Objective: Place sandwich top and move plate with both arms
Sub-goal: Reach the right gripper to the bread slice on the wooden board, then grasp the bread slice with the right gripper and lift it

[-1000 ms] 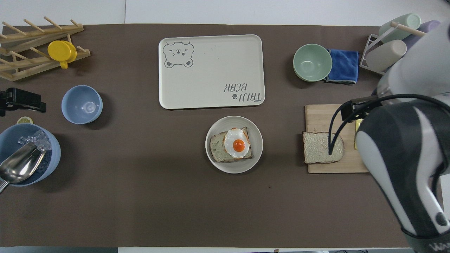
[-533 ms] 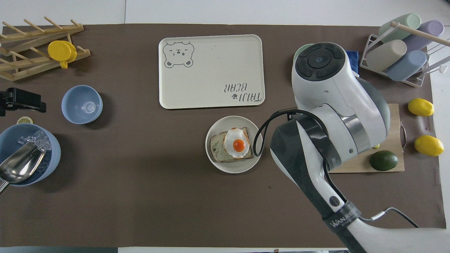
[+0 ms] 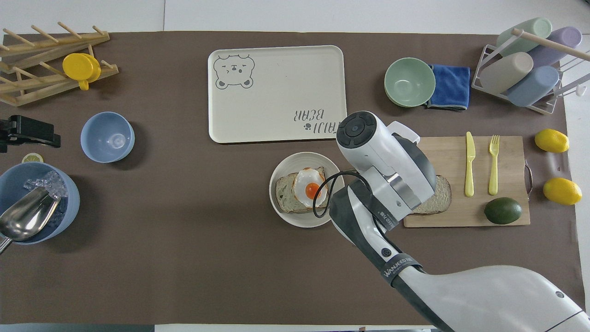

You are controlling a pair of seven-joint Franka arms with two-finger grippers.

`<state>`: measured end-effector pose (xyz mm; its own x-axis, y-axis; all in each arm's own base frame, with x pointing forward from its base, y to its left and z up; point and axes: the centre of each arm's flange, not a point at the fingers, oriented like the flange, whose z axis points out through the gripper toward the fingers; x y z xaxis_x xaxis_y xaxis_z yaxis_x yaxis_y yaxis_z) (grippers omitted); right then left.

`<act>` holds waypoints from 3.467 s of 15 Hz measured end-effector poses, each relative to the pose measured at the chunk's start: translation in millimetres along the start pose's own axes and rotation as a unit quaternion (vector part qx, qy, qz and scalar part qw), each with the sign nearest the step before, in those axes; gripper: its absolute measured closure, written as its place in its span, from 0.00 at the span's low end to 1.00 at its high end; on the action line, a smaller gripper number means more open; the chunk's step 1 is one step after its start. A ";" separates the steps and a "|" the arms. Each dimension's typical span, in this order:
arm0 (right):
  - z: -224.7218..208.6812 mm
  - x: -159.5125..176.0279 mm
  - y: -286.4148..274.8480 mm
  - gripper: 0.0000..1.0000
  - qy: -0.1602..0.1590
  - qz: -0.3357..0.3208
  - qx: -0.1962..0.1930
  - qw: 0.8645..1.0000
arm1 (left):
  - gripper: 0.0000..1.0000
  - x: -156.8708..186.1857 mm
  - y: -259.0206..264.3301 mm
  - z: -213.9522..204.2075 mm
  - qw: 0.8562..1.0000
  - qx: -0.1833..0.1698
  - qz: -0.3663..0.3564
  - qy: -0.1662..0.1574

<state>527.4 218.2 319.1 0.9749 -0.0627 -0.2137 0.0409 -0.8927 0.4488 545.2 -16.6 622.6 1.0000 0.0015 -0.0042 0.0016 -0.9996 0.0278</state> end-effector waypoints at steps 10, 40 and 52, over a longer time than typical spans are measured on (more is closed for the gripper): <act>48.3 -22.0 3.5 0.08 0.004 -0.013 -0.029 0.999 | 0.00 -0.2 -0.1 -0.4 1.000 0.000 0.000 0.000; -113.6 -45.4 -56.3 0.91 0.068 -0.058 -0.043 0.995 | 0.00 -9.9 -0.3 9.2 1.000 0.000 0.000 -0.013; -118.7 -86.5 -167.8 0.91 0.100 -0.052 0.035 0.993 | 0.00 -9.0 -21.1 9.5 1.000 -0.001 -0.020 -0.010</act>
<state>462.2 426.4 365.3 0.9905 0.1150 -0.0755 0.1349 -0.9188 0.3710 536.1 4.2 612.6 0.9989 0.0401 -0.0246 0.0408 -0.9987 0.0298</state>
